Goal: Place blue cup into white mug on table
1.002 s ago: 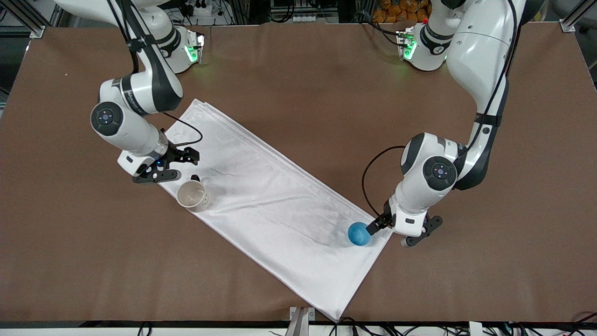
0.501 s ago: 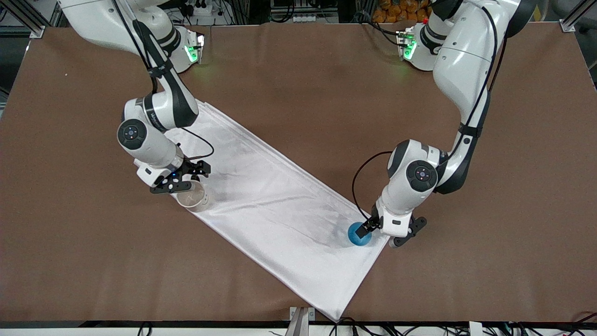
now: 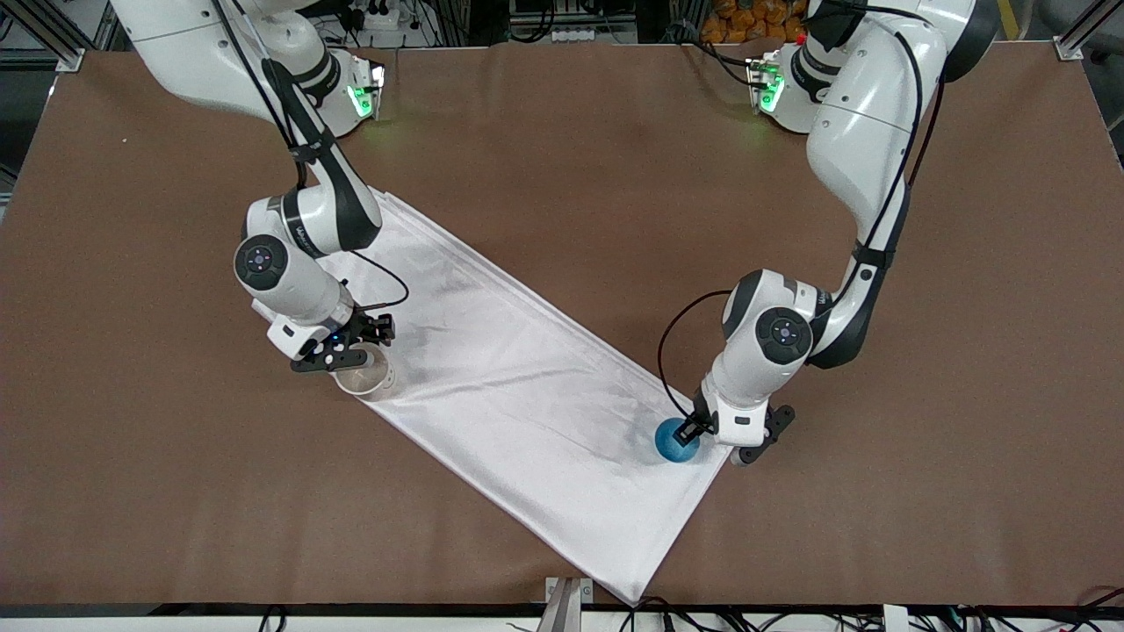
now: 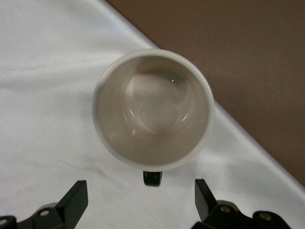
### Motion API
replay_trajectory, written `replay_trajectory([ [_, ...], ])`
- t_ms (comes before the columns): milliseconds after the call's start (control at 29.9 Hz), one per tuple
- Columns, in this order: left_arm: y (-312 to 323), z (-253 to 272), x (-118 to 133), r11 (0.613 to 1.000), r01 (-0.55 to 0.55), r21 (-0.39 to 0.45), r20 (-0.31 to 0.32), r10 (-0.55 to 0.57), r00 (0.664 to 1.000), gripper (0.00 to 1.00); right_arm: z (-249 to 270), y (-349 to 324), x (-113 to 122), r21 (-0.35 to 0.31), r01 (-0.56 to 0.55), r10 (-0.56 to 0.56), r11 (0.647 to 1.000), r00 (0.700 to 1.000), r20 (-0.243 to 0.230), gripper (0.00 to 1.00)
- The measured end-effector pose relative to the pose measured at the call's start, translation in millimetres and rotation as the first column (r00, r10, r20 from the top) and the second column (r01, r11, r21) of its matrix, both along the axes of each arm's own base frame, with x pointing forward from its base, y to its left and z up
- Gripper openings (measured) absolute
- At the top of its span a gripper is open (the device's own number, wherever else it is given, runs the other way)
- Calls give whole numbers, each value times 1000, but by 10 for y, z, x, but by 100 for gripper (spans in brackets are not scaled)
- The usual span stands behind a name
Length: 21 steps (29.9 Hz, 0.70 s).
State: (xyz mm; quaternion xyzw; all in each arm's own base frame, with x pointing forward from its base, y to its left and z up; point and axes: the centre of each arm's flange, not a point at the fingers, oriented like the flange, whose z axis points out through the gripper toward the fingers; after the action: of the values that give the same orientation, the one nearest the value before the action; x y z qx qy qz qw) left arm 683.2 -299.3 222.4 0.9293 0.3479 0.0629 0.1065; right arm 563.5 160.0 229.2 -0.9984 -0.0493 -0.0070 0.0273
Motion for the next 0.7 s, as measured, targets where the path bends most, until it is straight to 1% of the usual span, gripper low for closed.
replay_trajectory([
  [67, -14, 1, -6, 1000, -1, -1, 0, 1, 1000, 38, 8, 4, 11, 1, 0, 0, 1000, 1000, 2, 44],
  [100, -18, 2, -7, 1000, -1, -1, 0, 1, 1000, 34, 18, 8, 21, 1, 0, 0, 1000, 1000, 5, 42],
  [134, -21, 4, -6, 1000, -1, -1, 1, 1, 1000, 32, 31, 12, 32, 2, 0, 0, 1000, 1000, 8, 37],
  [234, -21, 23, 6, 1000, -2, -3, 5, 2, 1000, 18, 67, 22, 64, 5, 0, 0, 1000, 1000, 16, 23],
  [267, -21, 34, 13, 1000, -3, -4, 8, 3, 1000, 13, 77, 26, 72, 5, -1, 1, 1000, 1000, 18, 18],
  [301, -23, 47, 19, 1000, -3, -5, 10, 3, 1000, 4, 85, 28, 78, 6, -1, 1, 1000, 1000, 20, 17],
  [334, -22, 65, 28, 1000, -4, -7, 13, 4, 1000, 3, 92, 32, 84, 6, -1, 1, 1000, 1000, 22, 15],
  [468, -9, 153, 56, 1000, -5, -6, 17, 5, 1000, 4, 136, 57, 117, 9, -4, 4, 1000, 1000, 30, 10],
  [535, 3, 200, 57, 1000, 0, 8, 6, 0, 1000, 4, 173, 96, 135, 9, -9, 9, 1000, 1000, 27, 6],
  [702, 67, 391, 30, 997, 46, 69, -46, -43, 998, 4, 356, 336, 192, 10, 16, -16, 1000, 1000, -1, 6],
])
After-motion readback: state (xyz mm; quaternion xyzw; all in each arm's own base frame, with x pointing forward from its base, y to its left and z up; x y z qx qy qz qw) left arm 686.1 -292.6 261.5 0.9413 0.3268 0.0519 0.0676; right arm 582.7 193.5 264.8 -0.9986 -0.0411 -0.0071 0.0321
